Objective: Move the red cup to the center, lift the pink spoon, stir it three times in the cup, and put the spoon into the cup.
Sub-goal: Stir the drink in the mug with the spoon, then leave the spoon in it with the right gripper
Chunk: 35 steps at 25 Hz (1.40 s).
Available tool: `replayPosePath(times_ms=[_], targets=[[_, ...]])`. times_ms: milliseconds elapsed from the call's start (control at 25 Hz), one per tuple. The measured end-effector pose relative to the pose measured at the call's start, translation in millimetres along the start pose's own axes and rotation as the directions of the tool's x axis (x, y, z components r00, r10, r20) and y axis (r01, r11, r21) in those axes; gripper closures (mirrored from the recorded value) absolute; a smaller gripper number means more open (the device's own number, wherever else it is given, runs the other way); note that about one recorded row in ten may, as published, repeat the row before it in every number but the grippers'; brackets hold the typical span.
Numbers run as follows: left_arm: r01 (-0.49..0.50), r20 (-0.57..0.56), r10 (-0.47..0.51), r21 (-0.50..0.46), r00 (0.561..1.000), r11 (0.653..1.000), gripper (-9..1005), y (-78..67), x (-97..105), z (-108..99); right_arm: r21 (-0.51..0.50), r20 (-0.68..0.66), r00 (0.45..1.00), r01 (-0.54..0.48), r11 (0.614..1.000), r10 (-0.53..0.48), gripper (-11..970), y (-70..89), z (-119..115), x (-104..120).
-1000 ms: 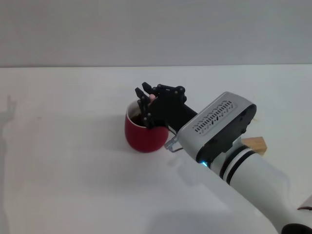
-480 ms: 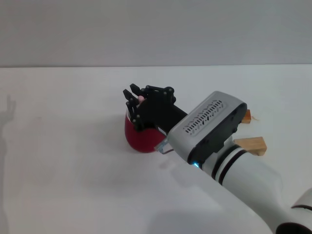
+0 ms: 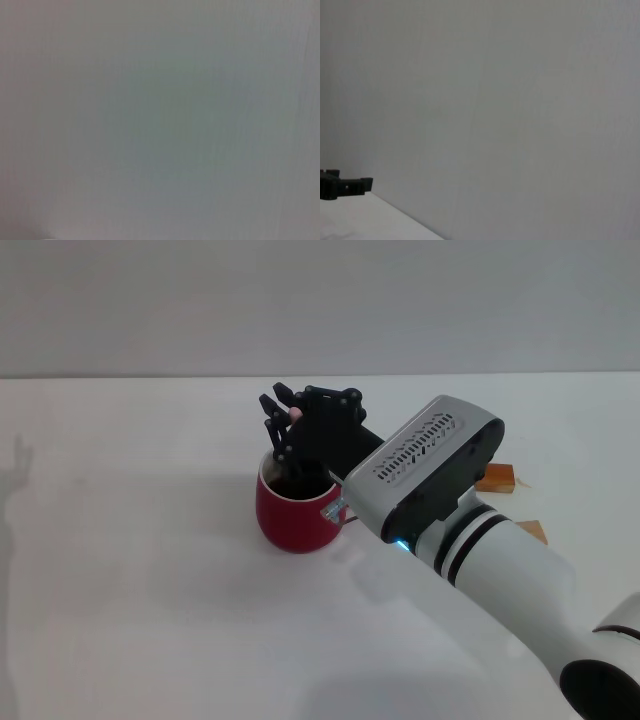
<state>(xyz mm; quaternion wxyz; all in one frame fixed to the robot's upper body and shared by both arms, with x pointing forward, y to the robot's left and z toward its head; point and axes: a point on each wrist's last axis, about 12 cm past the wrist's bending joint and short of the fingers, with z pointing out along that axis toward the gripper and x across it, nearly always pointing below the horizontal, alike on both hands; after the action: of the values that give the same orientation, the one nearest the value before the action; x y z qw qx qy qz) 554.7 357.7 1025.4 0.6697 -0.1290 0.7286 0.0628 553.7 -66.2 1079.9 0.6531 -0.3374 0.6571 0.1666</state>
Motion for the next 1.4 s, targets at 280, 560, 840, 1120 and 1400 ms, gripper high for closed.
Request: replayPosePath(times_ms=[280,560,840,1120,1400], targets=[[0.000,-0.003,0.000,0.001,1.000,1.000,167,-0.6,0.3,0.1,0.004,-0.020,0.999,-0.026,1.000,0.026,835,3.4,-8.8,6.0],[0.002,-0.003,-0.002,0.000,1.000,1.000,167,-0.9,0.3,0.2,-0.017,-0.028,1.000,-0.014,1.000,0.013,834,14.5,-14.8,5.4],[0.002,-0.003,-0.002,0.000,1.000,1.000,167,-0.9,0.3,0.2,-0.037,-0.013,1.000,-0.006,0.999,0.006,834,20.7,-12.6,-1.6],[0.001,-0.002,-0.001,0.002,1.000,1.000,167,-1.3,0.1,0.4,-0.032,0.007,1.000,0.019,0.999,-0.019,835,13.6,-1.9,-9.0],[-0.001,-0.001,0.001,0.006,1.000,1.000,167,-2.3,-0.4,1.1,-0.004,-0.012,0.999,0.031,1.000,-0.031,835,3.5,-0.7,-4.1]])
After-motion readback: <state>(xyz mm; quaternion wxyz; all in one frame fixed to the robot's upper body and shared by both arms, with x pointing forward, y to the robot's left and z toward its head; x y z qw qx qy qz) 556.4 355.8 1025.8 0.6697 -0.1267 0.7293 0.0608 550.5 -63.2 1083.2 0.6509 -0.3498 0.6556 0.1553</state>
